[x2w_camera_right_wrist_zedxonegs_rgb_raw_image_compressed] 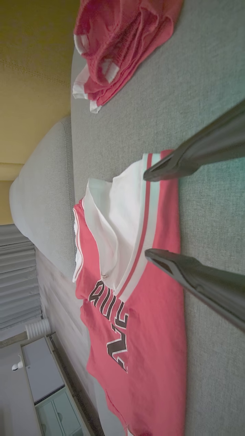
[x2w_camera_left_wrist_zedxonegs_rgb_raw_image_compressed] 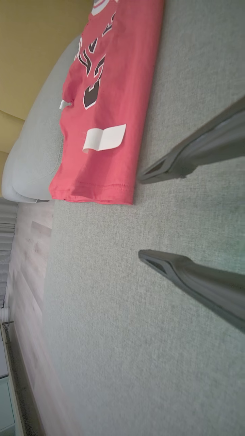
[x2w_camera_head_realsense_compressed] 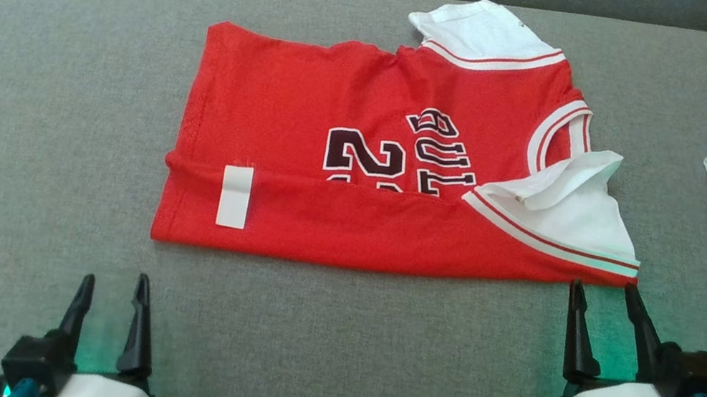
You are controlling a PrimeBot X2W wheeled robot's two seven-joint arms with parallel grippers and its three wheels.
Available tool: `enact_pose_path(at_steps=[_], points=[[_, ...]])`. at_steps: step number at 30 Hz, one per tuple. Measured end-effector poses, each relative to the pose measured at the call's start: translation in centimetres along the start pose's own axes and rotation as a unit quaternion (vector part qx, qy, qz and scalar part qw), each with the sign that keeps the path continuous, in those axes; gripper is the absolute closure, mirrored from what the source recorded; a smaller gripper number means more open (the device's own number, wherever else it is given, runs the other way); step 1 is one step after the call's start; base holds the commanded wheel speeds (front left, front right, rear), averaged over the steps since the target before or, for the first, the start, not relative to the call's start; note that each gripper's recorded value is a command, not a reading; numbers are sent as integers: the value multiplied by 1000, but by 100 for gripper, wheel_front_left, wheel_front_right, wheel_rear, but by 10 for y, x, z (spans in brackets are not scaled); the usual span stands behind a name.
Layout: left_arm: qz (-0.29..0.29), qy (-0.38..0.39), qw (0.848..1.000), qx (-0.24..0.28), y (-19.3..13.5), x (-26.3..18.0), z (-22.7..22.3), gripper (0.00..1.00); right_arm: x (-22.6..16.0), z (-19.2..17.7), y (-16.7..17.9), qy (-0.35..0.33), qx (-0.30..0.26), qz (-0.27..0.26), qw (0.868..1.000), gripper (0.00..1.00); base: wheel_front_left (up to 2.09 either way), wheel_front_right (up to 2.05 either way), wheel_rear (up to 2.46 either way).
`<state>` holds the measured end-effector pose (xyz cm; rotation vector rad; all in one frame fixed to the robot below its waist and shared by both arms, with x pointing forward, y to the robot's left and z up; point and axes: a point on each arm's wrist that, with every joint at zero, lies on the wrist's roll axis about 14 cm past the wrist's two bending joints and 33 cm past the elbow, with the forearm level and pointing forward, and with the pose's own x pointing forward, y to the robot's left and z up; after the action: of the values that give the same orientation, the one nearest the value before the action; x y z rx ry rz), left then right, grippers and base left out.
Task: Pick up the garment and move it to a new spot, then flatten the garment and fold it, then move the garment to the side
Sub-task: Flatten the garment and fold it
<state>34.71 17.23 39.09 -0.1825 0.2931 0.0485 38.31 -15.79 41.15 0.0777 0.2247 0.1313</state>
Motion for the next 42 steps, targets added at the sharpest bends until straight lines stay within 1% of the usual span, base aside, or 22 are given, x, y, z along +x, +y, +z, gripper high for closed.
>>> enact_pose_path(at_steps=[4,8,15,18,21,26,31,34,35,36,37,42], points=[[-13,3,1000,-2,-7,0,-2,0,1,0,2,0,3,1,1000,0,0,0,0],[-29,17,999,-27,-14,5,-9,0,5,-4,-1,6,6,-4,1000,0,0,0,0],[-47,8,997,-56,-25,44,3,0,30,1,-13,-1,7,-18,1000,0,0,0,0],[-54,20,996,-65,-29,54,-3,0,38,1,-24,-1,6,-33,999,0,0,0,0],[-53,45,995,-73,-29,58,-19,0,41,-9,-34,16,0,-47,999,0,0,0,0],[-61,46,994,-75,-34,72,-21,0,42,-29,-46,48,-7,-63,997,0,0,0,0],[-68,53,993,-81,-38,75,-25,0,44,-37,-49,63,-7,-67,996,0,0,0,0],[-74,56,992,-82,-41,76,-28,0,47,-41,-43,66,-2,-58,996,0,0,0,0],[-75,59,992,-83,-42,76,-29,47,48,-42,-41,68,2,-56,996,24,0,0,0],[-75,62,992,-84,-42,76,-30,72,49,-44,-37,72,6,-50,996,89,0,0,0],[-76,63,991,-87,-44,77,-30,100,50,-45,-36,73,9,-48,996,100,0,0,0],[-82,63,991,-86,-47,75,-27,100,53,-40,-28,68,29,-40,996,100,0,0,0]])
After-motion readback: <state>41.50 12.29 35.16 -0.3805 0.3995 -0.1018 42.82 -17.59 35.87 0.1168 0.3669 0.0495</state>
